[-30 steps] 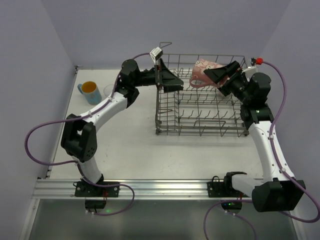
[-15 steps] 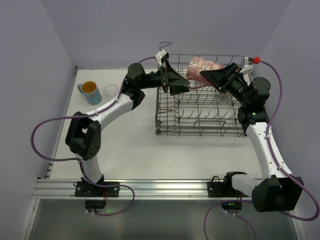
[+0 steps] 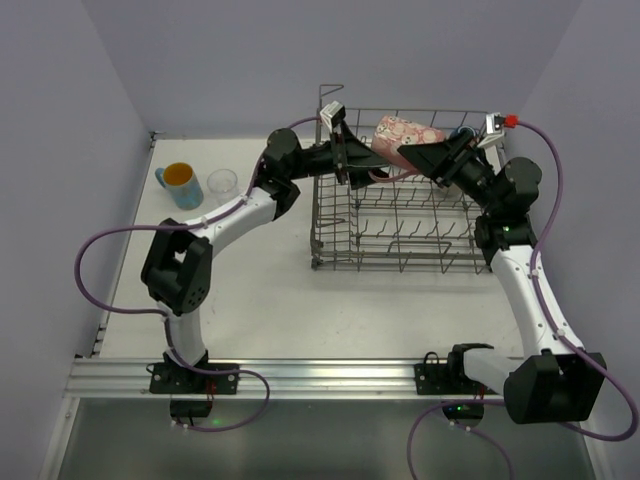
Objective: Unload the cups from the dish rack
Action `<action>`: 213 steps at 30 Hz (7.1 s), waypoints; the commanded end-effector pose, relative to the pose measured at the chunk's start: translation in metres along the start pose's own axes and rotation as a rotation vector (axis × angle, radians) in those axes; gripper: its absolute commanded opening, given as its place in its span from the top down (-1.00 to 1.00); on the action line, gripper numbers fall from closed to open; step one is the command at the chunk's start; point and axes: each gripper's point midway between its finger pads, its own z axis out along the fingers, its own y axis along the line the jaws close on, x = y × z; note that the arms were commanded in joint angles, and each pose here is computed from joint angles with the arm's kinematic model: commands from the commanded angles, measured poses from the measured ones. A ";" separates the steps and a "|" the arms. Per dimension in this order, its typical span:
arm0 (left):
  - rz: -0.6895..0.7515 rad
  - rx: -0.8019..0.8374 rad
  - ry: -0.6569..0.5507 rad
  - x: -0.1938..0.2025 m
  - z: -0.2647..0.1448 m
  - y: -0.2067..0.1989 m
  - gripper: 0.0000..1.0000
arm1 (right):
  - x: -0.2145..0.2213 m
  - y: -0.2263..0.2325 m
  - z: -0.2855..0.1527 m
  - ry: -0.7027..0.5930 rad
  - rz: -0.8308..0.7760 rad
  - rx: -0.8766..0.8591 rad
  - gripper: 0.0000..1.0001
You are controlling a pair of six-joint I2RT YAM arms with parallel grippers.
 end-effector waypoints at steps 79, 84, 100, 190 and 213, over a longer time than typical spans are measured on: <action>0.404 0.026 -0.119 -0.009 0.003 -0.068 1.00 | -0.007 0.014 -0.004 -0.031 -0.141 0.000 -0.37; 0.426 0.050 -0.147 -0.012 -0.011 -0.072 1.00 | -0.006 0.011 -0.007 -0.035 -0.141 0.021 -0.91; 0.494 0.025 -0.217 -0.024 -0.060 -0.079 1.00 | 0.003 -0.010 -0.014 -0.050 -0.123 0.085 -0.98; 0.493 0.039 0.056 0.006 0.002 -0.037 1.00 | 0.017 0.026 -0.022 0.126 -0.237 -0.008 0.44; 0.409 0.288 0.154 0.025 -0.027 -0.057 1.00 | 0.053 0.065 -0.043 0.281 -0.398 -0.361 -0.98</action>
